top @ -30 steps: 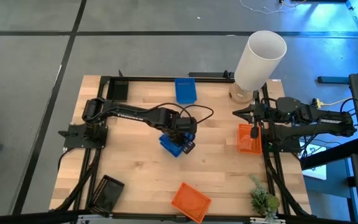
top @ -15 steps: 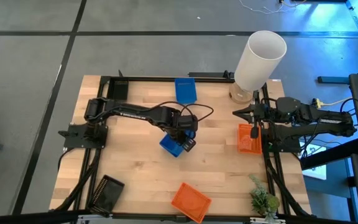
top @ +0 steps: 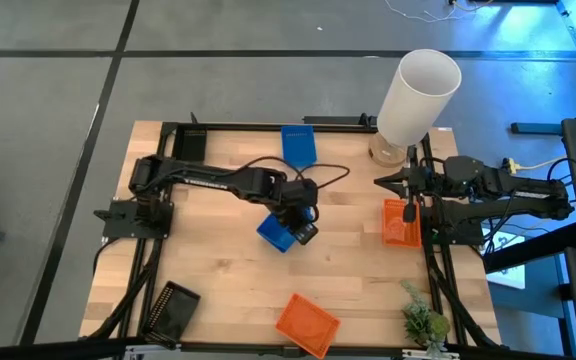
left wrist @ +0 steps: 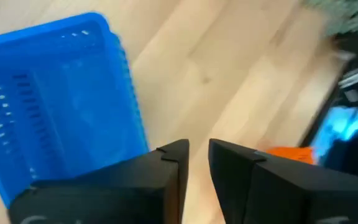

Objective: Stack baskets by color
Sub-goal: Stack the bottom left blue bin on the bottom right blue bin

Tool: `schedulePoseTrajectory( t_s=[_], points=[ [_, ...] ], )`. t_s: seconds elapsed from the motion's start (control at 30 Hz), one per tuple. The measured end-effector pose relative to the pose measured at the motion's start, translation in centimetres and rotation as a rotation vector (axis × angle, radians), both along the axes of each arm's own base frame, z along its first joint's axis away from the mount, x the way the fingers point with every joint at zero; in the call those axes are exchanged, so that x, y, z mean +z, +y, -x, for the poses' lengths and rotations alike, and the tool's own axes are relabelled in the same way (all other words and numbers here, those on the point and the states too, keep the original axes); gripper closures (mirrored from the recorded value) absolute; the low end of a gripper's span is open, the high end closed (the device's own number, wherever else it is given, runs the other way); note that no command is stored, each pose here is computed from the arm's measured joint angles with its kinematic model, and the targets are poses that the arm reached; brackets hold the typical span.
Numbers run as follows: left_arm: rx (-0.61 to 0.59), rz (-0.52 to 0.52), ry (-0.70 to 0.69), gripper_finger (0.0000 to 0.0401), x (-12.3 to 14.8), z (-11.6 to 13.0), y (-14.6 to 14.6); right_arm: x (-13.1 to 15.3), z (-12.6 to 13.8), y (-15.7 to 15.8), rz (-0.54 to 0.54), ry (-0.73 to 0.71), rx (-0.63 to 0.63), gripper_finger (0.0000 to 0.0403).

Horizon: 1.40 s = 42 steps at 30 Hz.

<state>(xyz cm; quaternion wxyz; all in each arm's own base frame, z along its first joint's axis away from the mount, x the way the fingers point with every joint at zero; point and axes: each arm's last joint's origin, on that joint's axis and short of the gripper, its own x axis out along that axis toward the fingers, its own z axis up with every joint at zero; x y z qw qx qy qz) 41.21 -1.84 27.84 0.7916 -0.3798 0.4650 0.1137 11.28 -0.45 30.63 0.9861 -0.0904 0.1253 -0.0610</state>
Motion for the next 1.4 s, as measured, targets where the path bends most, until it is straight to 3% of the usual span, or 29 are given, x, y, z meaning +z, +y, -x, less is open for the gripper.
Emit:
schedulePoseTrajectory(
  t_s=[0.2,0.73,1.4],
  points=[
    [-0.037,-0.004,-0.004,0.0397,-0.7,-0.4,0.0,0.0,0.0,0.0,-0.002,-0.001,-0.001,0.0386],
    [-0.035,-0.042,0.088,0.0401,-2.8,-0.8,0.3,0.0,0.0,0.0,-0.003,-0.001,-0.001,0.0386],
    [-0.033,-0.061,0.093,0.0401,-3.2,-1.0,1.1,0.0,0.0,0.0,-0.003,-0.001,-0.001,0.0386]
  ],
)
